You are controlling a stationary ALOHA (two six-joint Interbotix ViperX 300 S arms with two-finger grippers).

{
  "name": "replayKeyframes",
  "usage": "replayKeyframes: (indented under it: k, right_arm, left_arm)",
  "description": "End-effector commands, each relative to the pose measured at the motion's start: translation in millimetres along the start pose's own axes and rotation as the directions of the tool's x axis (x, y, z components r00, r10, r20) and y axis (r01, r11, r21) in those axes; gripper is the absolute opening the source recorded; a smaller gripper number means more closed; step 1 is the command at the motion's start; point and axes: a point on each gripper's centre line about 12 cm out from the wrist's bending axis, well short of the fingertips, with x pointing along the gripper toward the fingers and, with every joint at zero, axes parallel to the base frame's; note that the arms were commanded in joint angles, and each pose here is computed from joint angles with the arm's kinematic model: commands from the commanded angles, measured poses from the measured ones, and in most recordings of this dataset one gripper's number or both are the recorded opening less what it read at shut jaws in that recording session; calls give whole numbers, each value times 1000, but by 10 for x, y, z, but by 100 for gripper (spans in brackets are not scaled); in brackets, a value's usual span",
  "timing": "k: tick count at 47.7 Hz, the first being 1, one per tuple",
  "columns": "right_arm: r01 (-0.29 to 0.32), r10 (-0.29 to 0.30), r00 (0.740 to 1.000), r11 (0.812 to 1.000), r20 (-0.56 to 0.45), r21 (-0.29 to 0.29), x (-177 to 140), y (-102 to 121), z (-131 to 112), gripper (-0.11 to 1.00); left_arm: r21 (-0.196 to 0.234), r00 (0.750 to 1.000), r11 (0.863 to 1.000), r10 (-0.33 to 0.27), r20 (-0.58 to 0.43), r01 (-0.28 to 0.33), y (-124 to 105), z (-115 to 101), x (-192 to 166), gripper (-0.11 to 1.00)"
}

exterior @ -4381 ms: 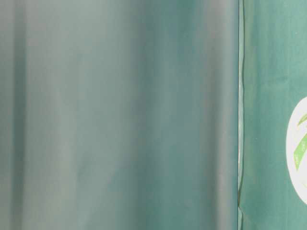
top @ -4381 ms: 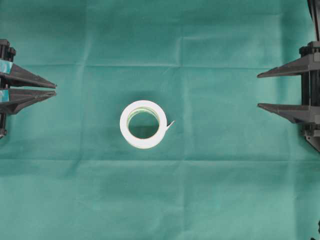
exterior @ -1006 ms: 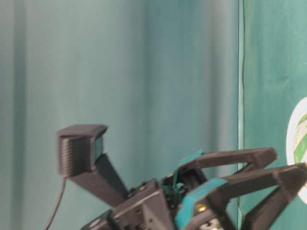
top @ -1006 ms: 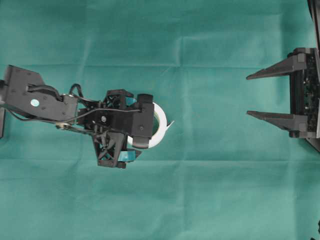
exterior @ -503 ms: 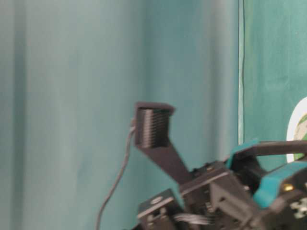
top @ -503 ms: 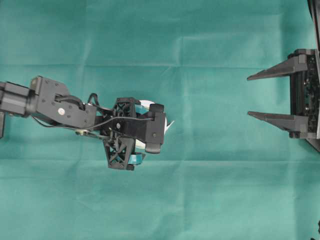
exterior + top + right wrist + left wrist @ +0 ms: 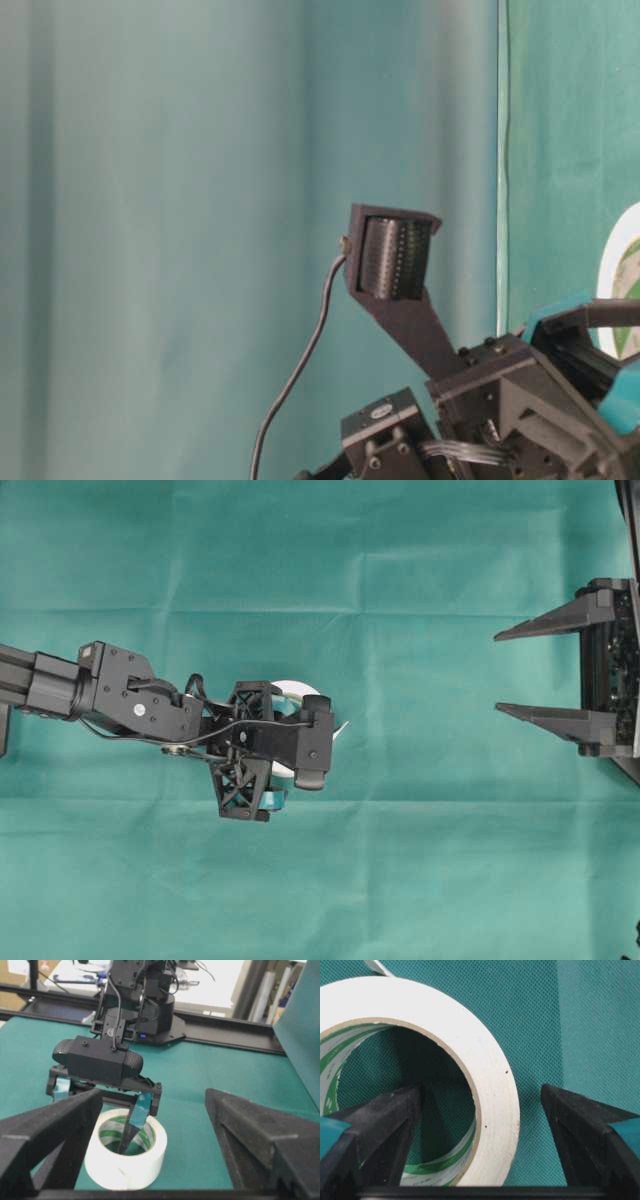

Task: Peel off the duct tape with your right arm.
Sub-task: 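Close the left gripper on the tape roll's rim, then lift and tilt the roll upright with the left gripper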

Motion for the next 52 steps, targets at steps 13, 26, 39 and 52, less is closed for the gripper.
replayKeyframes:
  k: [13, 26, 39, 52]
  right_arm:
    - [1, -1, 1000, 1000, 12, 0, 14, -2, 32, 76]
    - [1, -1, 1000, 1000, 12, 2, 14, -2, 32, 76]
    - [1, -1, 1000, 1000, 9, 3, 11, -3, 19, 76]
    - [1, -1, 1000, 1000, 0, 2, 1, -2, -17, 76]
  left_arm:
    - [6, 999, 1000, -3, 32, 2, -15, 89, -105, 26]
    - [32, 999, 999, -8, 47, 7, -54, 146, -238, 22]
    - [63, 994, 998, -18, 107, 11, -109, 333, -603, 22]
    - [87, 986, 996, -35, 165, 21, -195, 590, -1165, 22]
